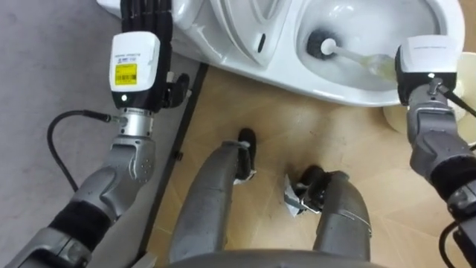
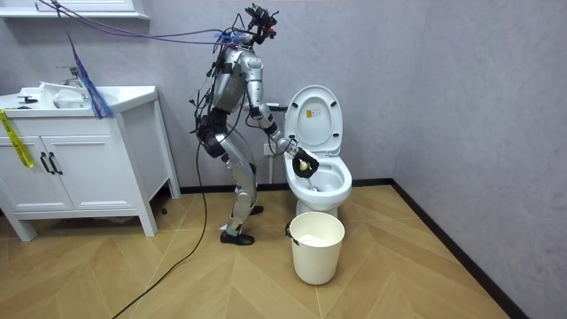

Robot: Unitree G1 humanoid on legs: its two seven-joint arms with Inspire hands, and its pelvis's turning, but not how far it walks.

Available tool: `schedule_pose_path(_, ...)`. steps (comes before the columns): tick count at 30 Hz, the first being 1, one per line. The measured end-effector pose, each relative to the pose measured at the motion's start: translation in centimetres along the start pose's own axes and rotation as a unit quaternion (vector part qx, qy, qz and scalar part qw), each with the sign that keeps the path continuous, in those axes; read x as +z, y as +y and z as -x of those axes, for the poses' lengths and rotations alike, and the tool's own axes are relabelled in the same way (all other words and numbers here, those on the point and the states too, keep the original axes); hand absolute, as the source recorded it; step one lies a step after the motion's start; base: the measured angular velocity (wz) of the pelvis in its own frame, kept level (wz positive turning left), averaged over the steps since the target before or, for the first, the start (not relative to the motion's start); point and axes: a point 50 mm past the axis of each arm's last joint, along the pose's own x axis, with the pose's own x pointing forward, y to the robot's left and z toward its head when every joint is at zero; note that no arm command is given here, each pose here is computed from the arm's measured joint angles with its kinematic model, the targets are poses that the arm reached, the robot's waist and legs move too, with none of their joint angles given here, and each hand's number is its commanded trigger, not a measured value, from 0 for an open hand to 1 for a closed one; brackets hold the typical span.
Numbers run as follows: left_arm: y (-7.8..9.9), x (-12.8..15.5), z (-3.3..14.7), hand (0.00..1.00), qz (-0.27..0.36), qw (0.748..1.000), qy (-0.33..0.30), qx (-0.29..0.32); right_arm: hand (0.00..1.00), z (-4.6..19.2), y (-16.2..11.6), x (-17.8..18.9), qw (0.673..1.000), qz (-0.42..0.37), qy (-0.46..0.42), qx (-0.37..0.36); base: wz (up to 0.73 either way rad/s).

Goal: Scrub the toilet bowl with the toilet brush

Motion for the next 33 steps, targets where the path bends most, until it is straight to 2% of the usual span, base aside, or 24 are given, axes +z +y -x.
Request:
schedule_pose_path(5, 0.0, 0.0, 0.1, 0.0, 0.009, 1.0, 0.001, 0.003, 1.0, -0.5, -0.1, -0.8, 1.0, -0.019, 0.02, 0.007, -0.02)
schedule_pose_path(8, 0.1, 0.1, 0.0, 0.0, 0.009, 1.0, -0.005, 0.003, 1.0, -1.0, 0.2, -2.1, 0.993, -0.099, 0.062, 0.024, 0.01)
schedule_pose_path(9, 0.4, 0.1, -0.1, 0.0, 0.008, 1.0, -0.007, 0.012, 1.0, -1.1, 0.2, -2.5, 0.985, -0.153, 0.08, 0.029, -0.05)
schedule_pose_path(13, 1.3, 0.0, -0.3, 0.0, 0.005, 0.999, -0.01, 0.045, 1.0, -1.4, 0.2, -3.5, 0.932, -0.329, 0.146, 0.043, 0.06)
schedule_pose_path(15, 1.4, 0.0, -0.4, 0.0, 0.003, 0.999, -0.005, 0.052, 1.0, -1.4, 0.2, -3.6, 0.914, -0.37, 0.161, 0.043, 0.08)
schedule_pose_path(19, 1.3, -0.2, -0.6, 0.0, -0.015, 0.998, 0.008, 0.056, 1.0, -1.5, 0.1, -3.6, 0.899, -0.405, 0.161, 0.036, 0.1)
schedule_pose_path(23, 1.2, -0.5, -0.7, 0.0, -0.028, 0.998, 0.016, 0.05, 1.0, -1.6, -0.3, -3.0, 0.913, -0.382, 0.143, 0.006, 0.0)
schedule_pose_path(27, 1.0, -0.3, -1.1, 0.0, -0.032, 0.999, 0.009, 0.03, 1.0, -1.8, -0.9, -2.8, 0.952, -0.287, 0.107, -0.018, -0.07)
schedule_pose_path(29, 0.7, -0.2, -1.1, 0.0, -0.036, 0.999, 0.006, 0.017, 1.0, -1.6, -0.6, -2.1, 0.968, -0.238, 0.081, -0.012, -0.07)
schedule_pose_path(31, 0.3, 0.0, -0.8, 0.0, -0.036, 0.999, 0.002, 0.003, 1.0, -1.1, 0.2, -1.6, 0.988, -0.146, 0.049, 0.005, -0.02)
schedule_pose_path(33, 0.3, 0.2, -0.8, 0.0, -0.033, 0.999, -0.003, 0.001, 1.0, -1.1, 0.3, -1.7, 0.994, -0.105, 0.042, 0.014, -0.06)
